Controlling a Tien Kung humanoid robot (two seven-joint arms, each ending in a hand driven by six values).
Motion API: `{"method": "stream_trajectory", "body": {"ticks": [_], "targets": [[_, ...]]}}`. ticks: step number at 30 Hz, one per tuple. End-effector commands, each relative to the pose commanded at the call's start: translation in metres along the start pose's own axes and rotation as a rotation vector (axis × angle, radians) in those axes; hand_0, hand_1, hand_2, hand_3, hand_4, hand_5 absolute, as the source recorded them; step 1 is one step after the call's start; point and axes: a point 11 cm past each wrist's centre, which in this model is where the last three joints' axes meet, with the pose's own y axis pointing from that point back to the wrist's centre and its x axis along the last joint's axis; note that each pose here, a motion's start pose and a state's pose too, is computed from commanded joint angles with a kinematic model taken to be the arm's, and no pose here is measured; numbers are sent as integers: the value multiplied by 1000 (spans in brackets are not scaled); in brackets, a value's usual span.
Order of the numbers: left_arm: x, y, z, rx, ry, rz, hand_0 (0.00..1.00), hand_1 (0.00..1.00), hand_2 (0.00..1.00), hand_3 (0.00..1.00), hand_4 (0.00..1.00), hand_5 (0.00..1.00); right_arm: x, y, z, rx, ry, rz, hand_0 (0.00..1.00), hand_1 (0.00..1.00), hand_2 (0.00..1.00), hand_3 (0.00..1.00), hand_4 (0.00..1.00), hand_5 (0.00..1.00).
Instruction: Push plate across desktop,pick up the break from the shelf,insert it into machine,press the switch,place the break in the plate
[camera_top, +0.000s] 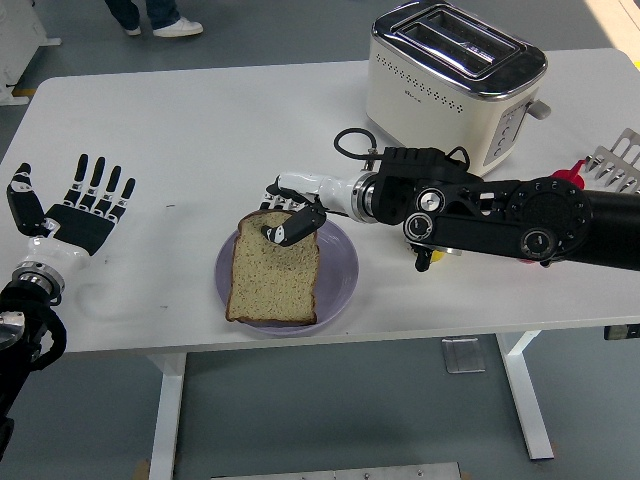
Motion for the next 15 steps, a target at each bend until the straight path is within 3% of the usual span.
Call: {"method": "stream_trajectory", "body": {"ticks": [15], "targets": [[4,-1,3,-13,0,14,787,749,704,703,772,998,8,1,2,-15,16,7,562,636,624,597,610,226]]}}
